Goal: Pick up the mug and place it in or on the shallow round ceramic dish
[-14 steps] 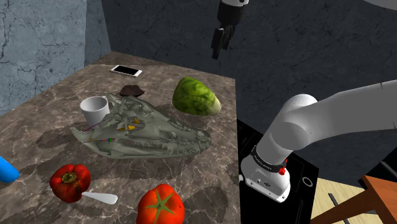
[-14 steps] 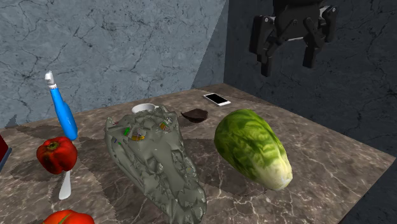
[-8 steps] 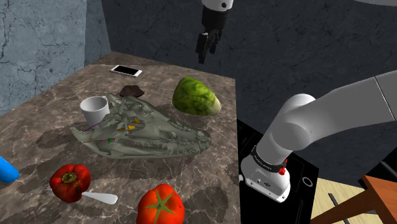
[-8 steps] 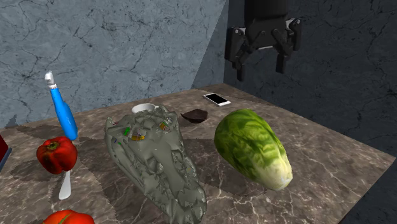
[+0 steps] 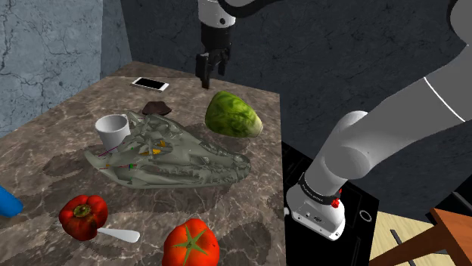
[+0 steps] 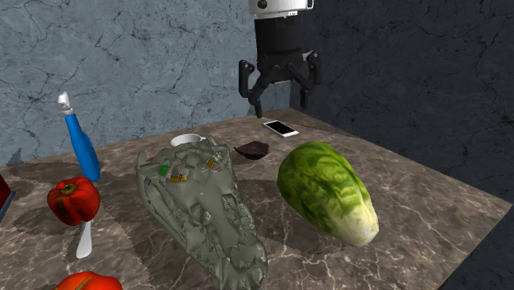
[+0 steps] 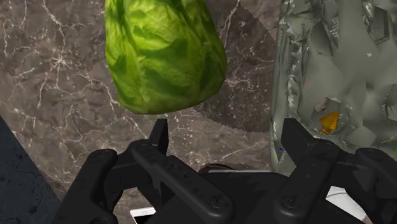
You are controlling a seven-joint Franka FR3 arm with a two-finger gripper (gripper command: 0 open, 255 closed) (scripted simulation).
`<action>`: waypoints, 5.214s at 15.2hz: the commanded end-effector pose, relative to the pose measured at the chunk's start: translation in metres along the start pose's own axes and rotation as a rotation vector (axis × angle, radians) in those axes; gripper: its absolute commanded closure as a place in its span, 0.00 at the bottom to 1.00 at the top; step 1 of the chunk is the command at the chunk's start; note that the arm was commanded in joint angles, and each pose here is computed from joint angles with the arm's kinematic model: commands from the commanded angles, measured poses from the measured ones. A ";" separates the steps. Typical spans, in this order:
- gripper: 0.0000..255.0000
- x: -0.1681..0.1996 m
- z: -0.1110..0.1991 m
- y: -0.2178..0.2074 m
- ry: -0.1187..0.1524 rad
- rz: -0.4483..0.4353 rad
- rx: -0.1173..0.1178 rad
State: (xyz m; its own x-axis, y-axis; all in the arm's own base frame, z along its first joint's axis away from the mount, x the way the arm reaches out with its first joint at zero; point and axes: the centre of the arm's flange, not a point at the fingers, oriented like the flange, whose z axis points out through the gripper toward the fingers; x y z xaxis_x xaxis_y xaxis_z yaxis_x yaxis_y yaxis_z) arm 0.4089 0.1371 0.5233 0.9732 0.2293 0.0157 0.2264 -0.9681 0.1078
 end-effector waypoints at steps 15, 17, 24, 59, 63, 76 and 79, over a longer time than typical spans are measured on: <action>0.00 0.134 0.065 -0.146 -0.009 -0.034 0.023; 0.00 0.151 0.073 -0.165 -0.011 -0.039 0.026; 0.00 0.208 0.101 -0.231 -0.015 -0.054 0.035; 1.00 0.226 0.113 -0.250 -0.016 -0.059 0.038; 1.00 0.226 0.092 -0.248 -0.016 -0.059 0.038; 1.00 0.229 0.029 -0.228 -0.016 -0.059 0.038; 1.00 0.235 0.029 -0.189 -0.016 -0.059 0.038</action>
State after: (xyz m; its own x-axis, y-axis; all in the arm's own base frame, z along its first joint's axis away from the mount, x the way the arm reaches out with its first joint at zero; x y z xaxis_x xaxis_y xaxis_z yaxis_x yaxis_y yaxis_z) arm 0.5935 0.3842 0.4760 0.9589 0.2838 -0.0057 0.2835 -0.9564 0.0700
